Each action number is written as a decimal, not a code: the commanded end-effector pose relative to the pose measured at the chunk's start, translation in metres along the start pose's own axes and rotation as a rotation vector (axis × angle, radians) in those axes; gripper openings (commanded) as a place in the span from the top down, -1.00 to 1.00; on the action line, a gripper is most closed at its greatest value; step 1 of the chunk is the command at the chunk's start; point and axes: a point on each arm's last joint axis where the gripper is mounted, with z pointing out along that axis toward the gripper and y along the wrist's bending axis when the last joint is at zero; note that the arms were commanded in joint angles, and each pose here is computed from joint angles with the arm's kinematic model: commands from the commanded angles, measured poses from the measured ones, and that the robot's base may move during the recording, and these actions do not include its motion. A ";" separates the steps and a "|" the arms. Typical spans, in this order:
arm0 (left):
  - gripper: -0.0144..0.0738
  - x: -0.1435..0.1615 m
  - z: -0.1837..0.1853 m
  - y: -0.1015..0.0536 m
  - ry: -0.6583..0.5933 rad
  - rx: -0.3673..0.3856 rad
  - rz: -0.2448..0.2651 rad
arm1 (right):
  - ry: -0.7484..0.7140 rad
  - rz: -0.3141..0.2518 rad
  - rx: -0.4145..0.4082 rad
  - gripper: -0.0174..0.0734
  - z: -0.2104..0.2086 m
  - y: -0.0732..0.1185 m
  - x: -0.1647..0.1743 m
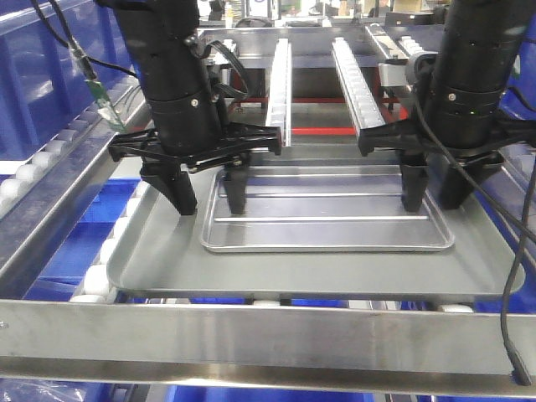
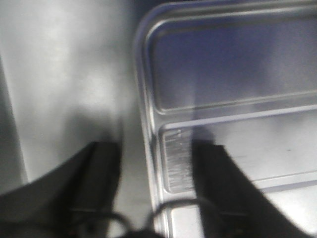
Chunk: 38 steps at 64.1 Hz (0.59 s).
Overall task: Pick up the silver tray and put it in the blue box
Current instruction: 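Lower both grippers onto opposite rims of the silver tray, then close both grippers on the tray rims and lift it up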
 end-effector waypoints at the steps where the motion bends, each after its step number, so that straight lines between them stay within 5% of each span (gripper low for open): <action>1: 0.46 -0.012 -0.024 -0.002 -0.084 0.035 -0.015 | -0.094 -0.018 -0.020 0.29 -0.021 0.001 -0.013; 9: 0.94 -0.012 -0.024 -0.002 -0.084 0.035 -0.015 | -0.095 -0.018 -0.021 0.50 -0.021 0.001 -0.013; 23: 0.89 -0.012 -0.032 -0.002 -0.078 0.027 -0.011 | -0.114 -0.023 -0.017 0.49 -0.033 -0.001 -0.014; 38: 0.89 -0.015 -0.083 0.002 -0.139 0.012 0.013 | -0.169 -0.025 -0.033 0.49 -0.089 -0.001 -0.008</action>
